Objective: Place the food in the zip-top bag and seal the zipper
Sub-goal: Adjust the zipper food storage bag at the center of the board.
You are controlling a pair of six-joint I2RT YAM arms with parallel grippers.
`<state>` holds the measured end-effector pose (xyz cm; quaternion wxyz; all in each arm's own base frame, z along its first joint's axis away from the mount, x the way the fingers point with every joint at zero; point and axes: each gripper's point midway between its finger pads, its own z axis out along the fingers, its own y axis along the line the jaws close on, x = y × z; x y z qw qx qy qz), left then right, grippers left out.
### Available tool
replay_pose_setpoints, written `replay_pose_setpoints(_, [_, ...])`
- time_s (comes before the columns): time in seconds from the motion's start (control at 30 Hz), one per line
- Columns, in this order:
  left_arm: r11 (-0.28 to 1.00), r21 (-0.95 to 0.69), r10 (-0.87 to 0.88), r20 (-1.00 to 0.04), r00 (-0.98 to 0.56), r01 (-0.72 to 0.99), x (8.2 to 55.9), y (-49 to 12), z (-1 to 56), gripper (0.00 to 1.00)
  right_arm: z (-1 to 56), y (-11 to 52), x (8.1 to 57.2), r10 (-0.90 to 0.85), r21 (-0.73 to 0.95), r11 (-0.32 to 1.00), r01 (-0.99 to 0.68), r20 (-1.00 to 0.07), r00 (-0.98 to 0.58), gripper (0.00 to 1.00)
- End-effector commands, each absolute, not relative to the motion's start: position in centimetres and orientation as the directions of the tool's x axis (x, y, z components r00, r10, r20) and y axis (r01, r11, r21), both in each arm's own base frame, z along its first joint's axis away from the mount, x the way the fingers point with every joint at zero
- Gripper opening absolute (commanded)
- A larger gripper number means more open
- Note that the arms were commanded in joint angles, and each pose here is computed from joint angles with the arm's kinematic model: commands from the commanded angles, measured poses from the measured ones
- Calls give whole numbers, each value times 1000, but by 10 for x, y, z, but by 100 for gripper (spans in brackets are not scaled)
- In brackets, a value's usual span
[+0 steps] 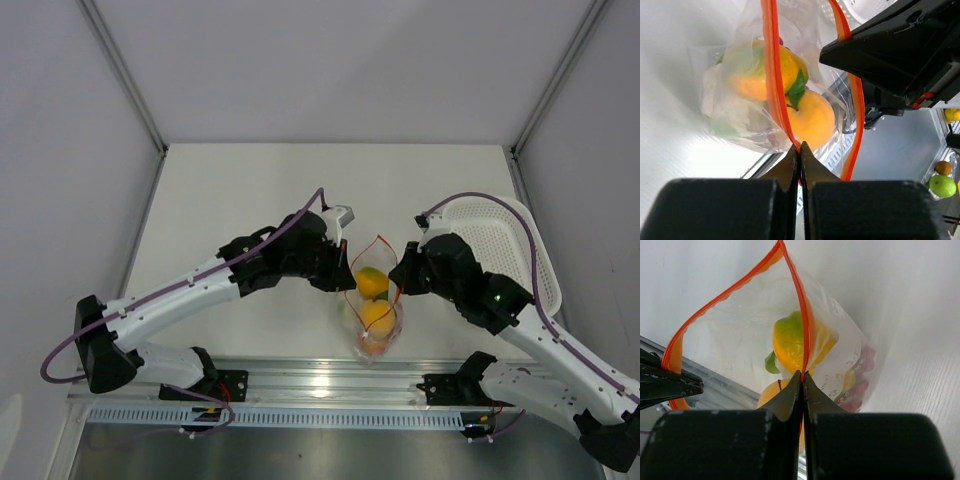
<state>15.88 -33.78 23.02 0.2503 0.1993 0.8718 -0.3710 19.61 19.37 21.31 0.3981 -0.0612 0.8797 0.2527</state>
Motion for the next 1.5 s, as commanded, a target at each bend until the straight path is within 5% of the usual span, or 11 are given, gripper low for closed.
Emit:
replay_pose_setpoints(0.0, [597, -537, 184, -631, -754, 596, 162, -343, 245, 1, 218, 198, 202, 161, 442, 856, -267, -719, -676, 0])
replay_pose_setpoints(0.8, [524, -562, 172, -667, -725, 640, 168, -365, 235, 1, 271, 261, 214, 191, 583, 725, -368, -683, -705, 1])
replay_pose_setpoints(0.83, [531, -567, 147, -670, -727, 630, 171, -365, 238, 0, 277, 265, 216, 181, 579, 716, -391, -694, -697, 2])
replay_pose_setpoints(0.97, [587, -584, 85, -645, -760, 561, 176, -357, 240, 1, 273, 268, 224, 118, 527, 753, -395, -699, -705, 50])
replay_pose_setpoints(1.07, [654, -602, 0, -606, -796, 458, 182, -345, 232, 1, 268, 261, 219, 95, 501, 770, -395, -702, -706, 68])
replay_pose_setpoints(1.47, [676, -671, -147, -529, -836, 305, 186, -338, 229, 1, 274, 224, 156, -4, 416, 801, -431, -715, -699, 72])
